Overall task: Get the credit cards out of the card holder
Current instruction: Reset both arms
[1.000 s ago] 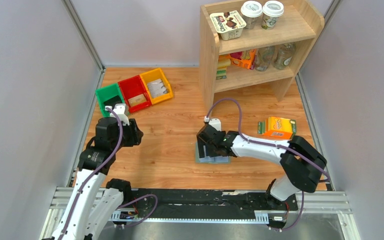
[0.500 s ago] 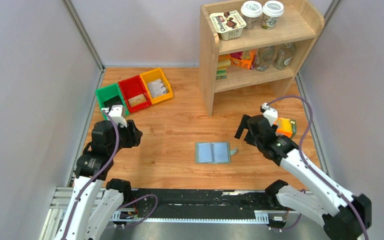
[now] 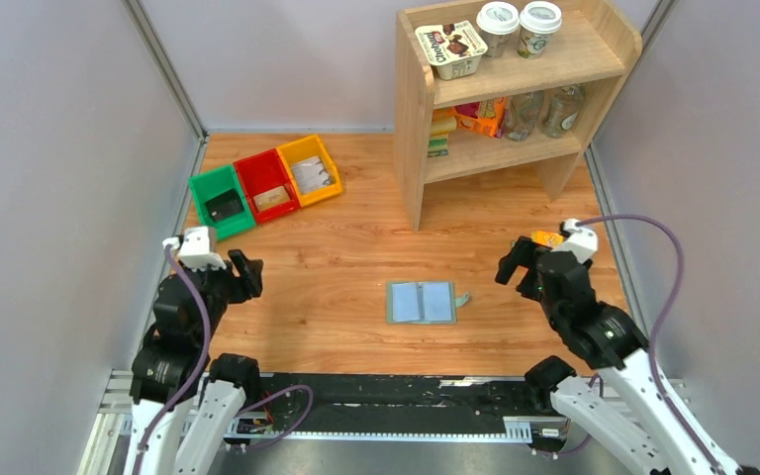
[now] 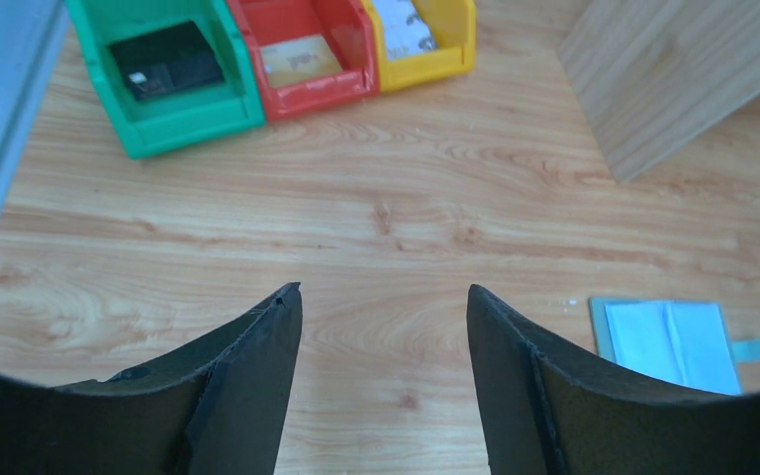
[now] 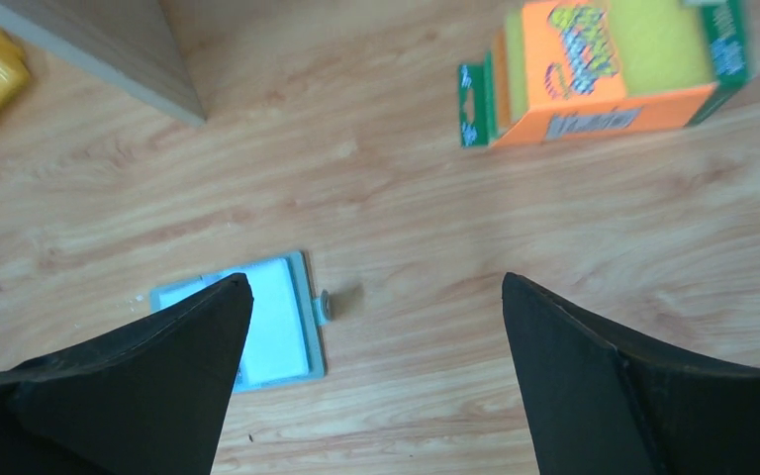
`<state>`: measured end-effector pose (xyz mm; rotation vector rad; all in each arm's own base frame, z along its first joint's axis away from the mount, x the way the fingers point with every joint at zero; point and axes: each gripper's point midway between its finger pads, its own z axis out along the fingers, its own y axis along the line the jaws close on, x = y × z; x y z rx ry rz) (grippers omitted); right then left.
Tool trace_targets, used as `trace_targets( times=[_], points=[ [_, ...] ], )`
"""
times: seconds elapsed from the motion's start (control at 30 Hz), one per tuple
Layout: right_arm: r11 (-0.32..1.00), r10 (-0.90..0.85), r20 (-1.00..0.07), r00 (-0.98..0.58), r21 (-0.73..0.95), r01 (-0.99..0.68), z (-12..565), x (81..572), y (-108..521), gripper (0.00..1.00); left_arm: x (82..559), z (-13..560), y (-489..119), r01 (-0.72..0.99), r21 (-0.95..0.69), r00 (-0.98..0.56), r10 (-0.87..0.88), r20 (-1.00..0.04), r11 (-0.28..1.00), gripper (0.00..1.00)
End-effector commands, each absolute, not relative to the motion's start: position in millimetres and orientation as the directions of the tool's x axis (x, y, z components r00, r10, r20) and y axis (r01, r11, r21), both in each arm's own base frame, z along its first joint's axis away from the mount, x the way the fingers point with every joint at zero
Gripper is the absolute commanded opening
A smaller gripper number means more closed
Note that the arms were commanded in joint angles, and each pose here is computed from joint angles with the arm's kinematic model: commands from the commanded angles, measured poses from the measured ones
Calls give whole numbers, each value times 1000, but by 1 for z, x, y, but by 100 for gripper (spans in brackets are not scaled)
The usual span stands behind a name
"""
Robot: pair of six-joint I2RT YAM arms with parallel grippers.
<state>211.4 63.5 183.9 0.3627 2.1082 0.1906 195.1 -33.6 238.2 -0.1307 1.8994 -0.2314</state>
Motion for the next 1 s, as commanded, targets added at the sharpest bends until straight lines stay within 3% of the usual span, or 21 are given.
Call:
trace_targets(
  times=[0.0, 0.2, 0.4, 0.57, 0.97],
  points=[
    [929, 339, -905, -256, 279, 244, 259, 192, 11, 100, 175, 273, -3, -100, -221, -197, -237, -951, 970, 71],
    [896, 340, -940, 23, 332, 295, 309, 151, -47, 100, 148, 303, 40, -277, -232, -16, -246, -969, 933, 72],
    [873, 352, -913, 208, 400, 278, 312, 124, -75, 100, 148, 275, 47, -317, -221, -12, -237, -971, 922, 72],
    [887, 327, -927, 182, 367, 281, 304, 132, -69, 100, 146, 282, 47, -297, -248, 57, -242, -969, 922, 73],
    [847, 351, -911, 216, 408, 342, 300, 126, -82, 100, 151, 277, 45, -299, -241, 28, -244, -969, 923, 73]
  ],
)
